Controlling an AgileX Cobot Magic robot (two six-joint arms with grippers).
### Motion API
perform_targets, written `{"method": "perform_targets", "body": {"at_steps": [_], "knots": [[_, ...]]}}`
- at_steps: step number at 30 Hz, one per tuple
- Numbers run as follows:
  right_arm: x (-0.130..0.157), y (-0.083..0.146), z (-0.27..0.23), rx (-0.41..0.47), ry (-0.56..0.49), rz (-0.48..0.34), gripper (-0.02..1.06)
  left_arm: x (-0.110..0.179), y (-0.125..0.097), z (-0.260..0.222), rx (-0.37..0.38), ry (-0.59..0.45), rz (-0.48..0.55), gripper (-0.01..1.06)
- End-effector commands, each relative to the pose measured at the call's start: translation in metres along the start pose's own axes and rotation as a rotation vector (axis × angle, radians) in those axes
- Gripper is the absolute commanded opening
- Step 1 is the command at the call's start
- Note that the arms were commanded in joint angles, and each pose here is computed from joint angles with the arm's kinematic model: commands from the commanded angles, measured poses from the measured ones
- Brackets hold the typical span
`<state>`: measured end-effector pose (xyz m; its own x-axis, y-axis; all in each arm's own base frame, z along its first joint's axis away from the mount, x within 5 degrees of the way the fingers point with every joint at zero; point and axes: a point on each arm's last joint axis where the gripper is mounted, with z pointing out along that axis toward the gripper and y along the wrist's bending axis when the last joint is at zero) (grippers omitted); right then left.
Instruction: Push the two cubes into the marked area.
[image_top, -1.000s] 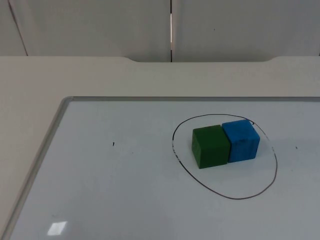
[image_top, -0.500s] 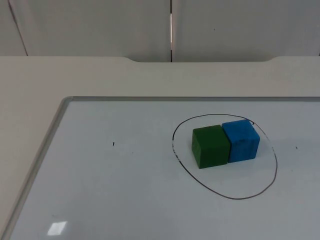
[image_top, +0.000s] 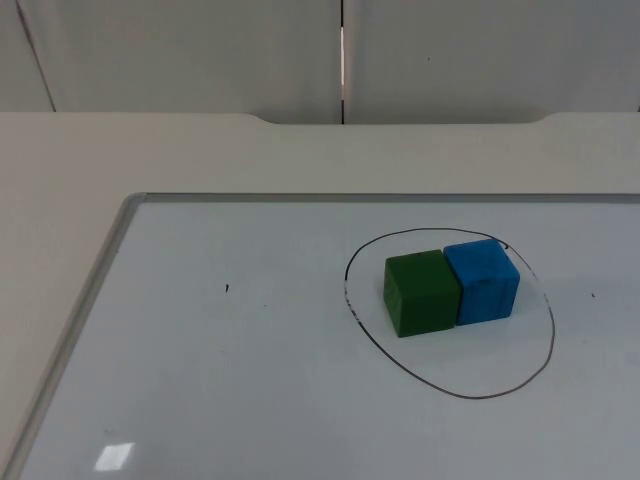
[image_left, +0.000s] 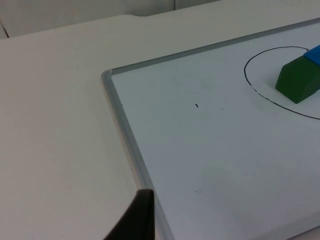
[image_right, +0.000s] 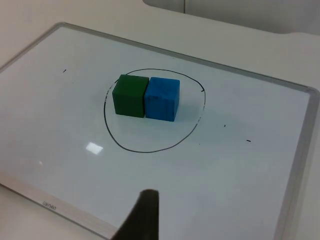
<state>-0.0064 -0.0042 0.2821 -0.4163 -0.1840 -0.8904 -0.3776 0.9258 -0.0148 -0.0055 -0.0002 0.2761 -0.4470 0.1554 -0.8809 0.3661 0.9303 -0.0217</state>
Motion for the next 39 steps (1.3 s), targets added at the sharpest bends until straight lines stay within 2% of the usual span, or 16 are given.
{"method": "perform_targets", "body": {"at_steps": [1, 2, 3, 39], "knots": [[0.0016, -0.0002, 0.0009, -0.004, 0.003, -0.004, 0.93, 0.0014, 0.0005, 0.001, -0.007, 0.002, 0.002, 1.05], [0.0016, -0.0002, 0.0009, -0.004, 0.003, -0.004, 1.03, 0.0014, 0.0005, 0.001, -0.007, 0.002, 0.002, 1.05], [0.0016, -0.0002, 0.0009, -0.004, 0.003, -0.004, 1.05, 0.0014, 0.0005, 0.001, -0.007, 0.002, 0.002, 1.05], [0.0016, -0.0002, 0.0009, -0.002, 0.003, -0.003, 1.05, 0.0014, 0.0005, 0.001, -0.007, 0.002, 0.002, 1.05]]}}
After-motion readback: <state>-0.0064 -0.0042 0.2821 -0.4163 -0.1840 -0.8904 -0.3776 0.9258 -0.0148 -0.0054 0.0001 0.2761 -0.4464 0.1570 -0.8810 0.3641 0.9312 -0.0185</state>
